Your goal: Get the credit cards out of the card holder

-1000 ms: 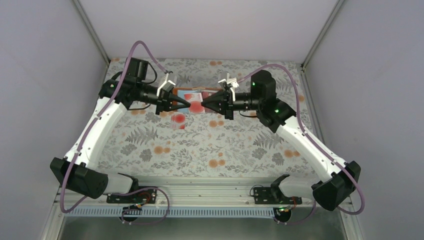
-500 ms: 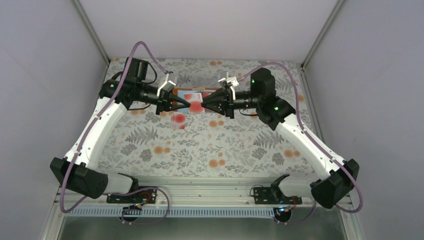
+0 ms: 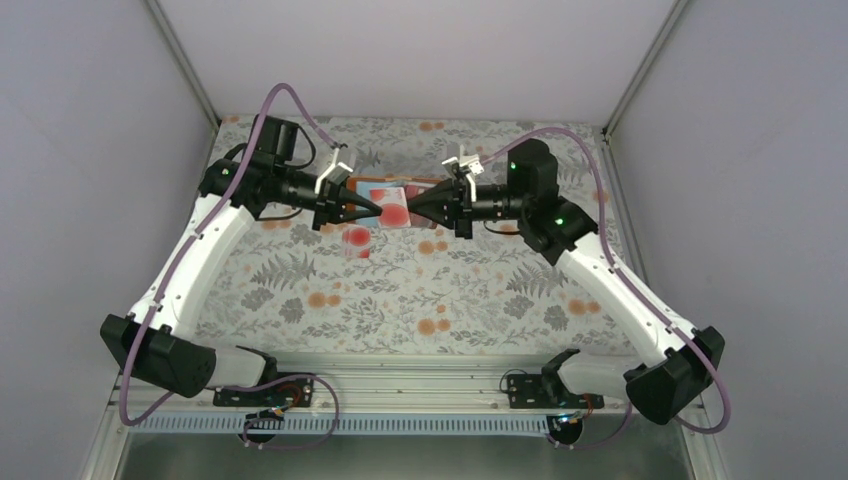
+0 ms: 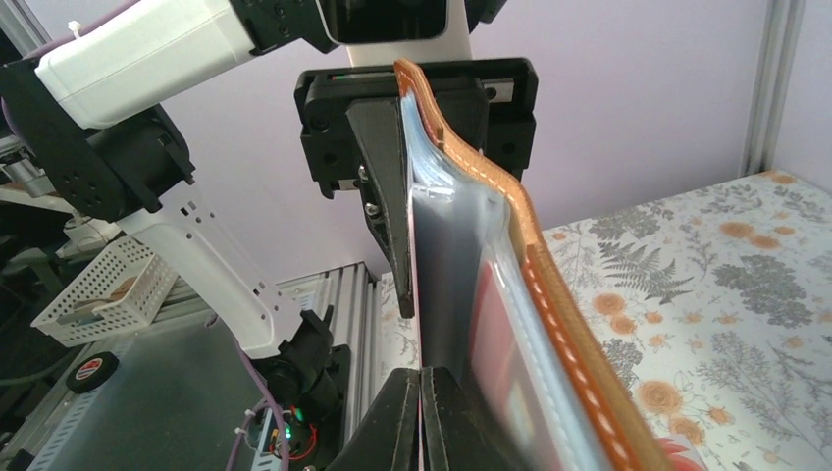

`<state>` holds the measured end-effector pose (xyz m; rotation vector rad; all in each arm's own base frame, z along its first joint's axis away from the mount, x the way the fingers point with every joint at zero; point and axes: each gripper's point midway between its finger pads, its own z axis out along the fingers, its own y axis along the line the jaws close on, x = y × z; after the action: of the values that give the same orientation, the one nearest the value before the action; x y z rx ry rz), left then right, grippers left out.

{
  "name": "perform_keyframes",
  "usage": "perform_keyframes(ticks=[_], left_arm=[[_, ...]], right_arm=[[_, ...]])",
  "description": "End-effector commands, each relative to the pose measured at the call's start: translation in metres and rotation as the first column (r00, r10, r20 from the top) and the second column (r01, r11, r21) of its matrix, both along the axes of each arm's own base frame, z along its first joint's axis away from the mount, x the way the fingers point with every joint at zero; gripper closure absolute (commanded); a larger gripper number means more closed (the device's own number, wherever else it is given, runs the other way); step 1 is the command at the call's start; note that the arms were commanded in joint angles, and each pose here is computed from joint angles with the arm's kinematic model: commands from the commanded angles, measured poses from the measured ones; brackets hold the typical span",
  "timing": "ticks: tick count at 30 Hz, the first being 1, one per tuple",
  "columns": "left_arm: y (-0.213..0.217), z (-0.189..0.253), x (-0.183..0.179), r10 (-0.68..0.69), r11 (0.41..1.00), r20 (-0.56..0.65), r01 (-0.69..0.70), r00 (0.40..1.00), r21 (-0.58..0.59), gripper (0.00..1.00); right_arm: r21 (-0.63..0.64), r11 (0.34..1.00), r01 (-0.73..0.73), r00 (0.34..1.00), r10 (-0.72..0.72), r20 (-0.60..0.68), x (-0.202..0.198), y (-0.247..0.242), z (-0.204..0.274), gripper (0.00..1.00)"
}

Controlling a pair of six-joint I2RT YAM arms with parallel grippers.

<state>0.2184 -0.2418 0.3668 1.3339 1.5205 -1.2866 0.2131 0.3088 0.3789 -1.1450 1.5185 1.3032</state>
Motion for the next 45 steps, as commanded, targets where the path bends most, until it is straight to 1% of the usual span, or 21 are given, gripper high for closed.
perform_keyframes(ticks=[1,7,8,10,11,12,14,19,23,25,27,29,33,38,39,41,45], left_arm=[[0.001,0.008,-0.004,-0.023,0.999,0.020,0.023,1.000,-0.032,0.94],[0.001,0.010,-0.005,-0.023,0.999,0.017,0.024,1.000,-0.035,0.94],[0.001,0.010,-0.005,-0.024,0.999,0.018,0.024,1.000,-0.035,0.94],[0.001,0.009,-0.004,-0.023,0.999,0.012,0.024,1.000,-0.034,0.95],[0.001,0.008,-0.003,-0.022,0.999,0.009,0.022,1.000,-0.033,0.95],[0.000,0.008,-0.002,-0.021,0.999,0.007,0.022,1.000,-0.034,0.96],[0.000,0.006,-0.002,-0.022,0.999,0.003,0.022,1.000,-0.032,0.96],[0.001,0.006,-0.002,-0.019,0.999,0.007,0.019,1.000,-0.030,0.97],[0.001,0.005,-0.004,-0.021,0.999,0.008,0.022,1.000,-0.029,0.98],[0.001,0.006,-0.004,-0.021,0.999,0.009,0.021,1.000,-0.030,0.97],[0.001,0.006,-0.004,-0.022,0.999,0.008,0.022,1.000,-0.030,0.92],[0.001,0.005,-0.004,-0.023,0.999,0.007,0.023,1.000,-0.028,0.88],[0.001,0.006,-0.005,-0.026,0.999,0.012,0.027,1.000,-0.030,0.87],[0.001,0.007,-0.005,-0.027,0.999,0.011,0.028,1.000,-0.033,0.87],[0.001,0.007,-0.005,-0.028,0.999,0.010,0.028,1.000,-0.032,0.89],[0.002,0.006,-0.005,-0.026,0.999,0.009,0.026,1.000,-0.031,0.97],[0.002,0.006,-0.006,-0.029,0.999,0.010,0.029,1.000,-0.030,0.98]], right_arm=[[0.028,0.999,0.024,0.999,-0.026,0.044,-0.003,-0.012,0.016,0.96],[0.039,0.999,0.000,0.999,-0.002,0.047,-0.005,-0.010,0.022,0.96],[0.039,0.999,-0.005,0.999,0.004,0.044,-0.005,-0.010,0.022,0.93],[0.032,0.999,-0.007,1.000,0.006,0.025,-0.002,-0.007,0.017,0.78],[0.029,0.999,-0.019,1.000,0.018,0.012,-0.002,-0.006,0.015,0.73],[0.028,0.999,-0.027,1.000,0.027,0.002,0.000,-0.003,0.013,0.70],[0.025,0.999,-0.041,0.999,0.041,-0.009,0.001,0.002,0.010,0.69],[0.037,0.997,-0.064,0.998,0.064,-0.006,0.000,0.009,0.010,0.82],[0.029,0.998,-0.054,0.998,0.055,-0.011,0.003,0.010,0.006,0.96],[0.030,0.999,-0.042,0.999,0.042,0.001,0.003,0.008,0.006,0.96],[0.026,0.999,-0.021,1.000,0.020,0.015,0.004,0.006,0.007,0.96],[0.018,1.000,0.002,1.000,-0.002,0.018,0.005,0.003,0.006,0.96],[0.014,1.000,0.020,0.999,-0.020,0.026,0.005,-0.003,0.008,0.96],[0.018,0.999,0.033,0.999,-0.034,0.039,0.004,-0.007,0.013,0.96],[0.017,0.999,0.034,0.999,-0.035,0.039,0.004,-0.007,0.012,0.96],[0.014,0.999,0.038,0.998,-0.039,0.042,0.004,-0.008,0.013,0.96],[0.007,0.999,0.049,0.998,-0.050,0.044,0.005,-0.010,0.011,0.96]])
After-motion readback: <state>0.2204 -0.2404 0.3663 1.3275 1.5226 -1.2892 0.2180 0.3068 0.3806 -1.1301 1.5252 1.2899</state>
